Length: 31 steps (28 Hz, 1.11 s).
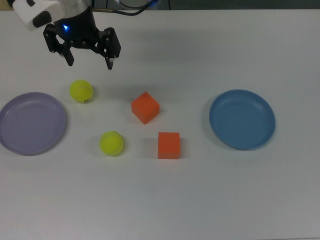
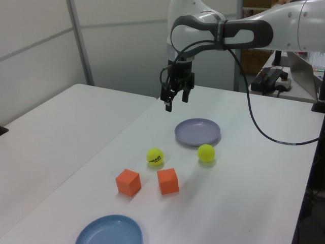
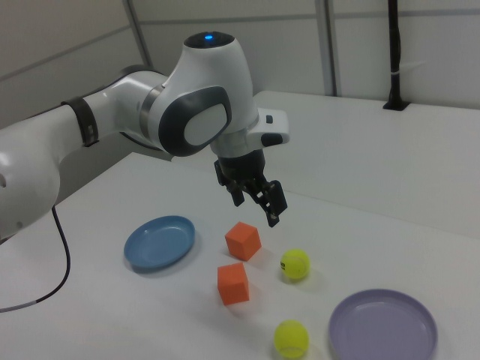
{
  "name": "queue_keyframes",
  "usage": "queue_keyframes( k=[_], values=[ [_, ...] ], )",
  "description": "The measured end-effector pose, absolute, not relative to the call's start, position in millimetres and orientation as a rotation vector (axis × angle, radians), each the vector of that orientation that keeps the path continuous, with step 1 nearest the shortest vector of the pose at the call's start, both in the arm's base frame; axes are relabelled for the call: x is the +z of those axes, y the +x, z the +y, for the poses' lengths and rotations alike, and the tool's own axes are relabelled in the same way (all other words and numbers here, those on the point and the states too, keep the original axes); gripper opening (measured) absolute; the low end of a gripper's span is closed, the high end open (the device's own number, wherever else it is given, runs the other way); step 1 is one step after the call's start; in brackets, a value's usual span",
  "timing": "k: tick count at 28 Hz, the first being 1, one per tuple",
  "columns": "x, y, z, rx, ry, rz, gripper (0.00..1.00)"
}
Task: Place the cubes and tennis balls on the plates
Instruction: 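Lower the gripper onto the orange cube nearest the blue plate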
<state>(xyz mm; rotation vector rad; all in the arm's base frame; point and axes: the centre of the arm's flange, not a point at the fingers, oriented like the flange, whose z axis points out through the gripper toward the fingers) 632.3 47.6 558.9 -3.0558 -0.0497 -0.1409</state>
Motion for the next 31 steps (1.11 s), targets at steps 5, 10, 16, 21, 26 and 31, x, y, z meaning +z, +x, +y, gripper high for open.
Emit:
queue_keyframes(
  k=[5,10,16,21,26,31],
  values=[
    [541.2,653.8,99.1,-0.34,-2.999,-0.011,1.0],
    [472.3,669.3,176.4,-0.316,-2.969,-0.056,1.0],
    [426.7,676.0,206.0,-0.288,-2.96,-0.103,1.0],
    [412.5,677.8,214.9,-0.295,-2.966,-0.128,1.0],
    [396.7,678.1,229.1,-0.302,-2.963,-0.155,1.0],
    [384.1,677.1,235.7,-0.279,-2.968,-0.169,1.0]
  ],
)
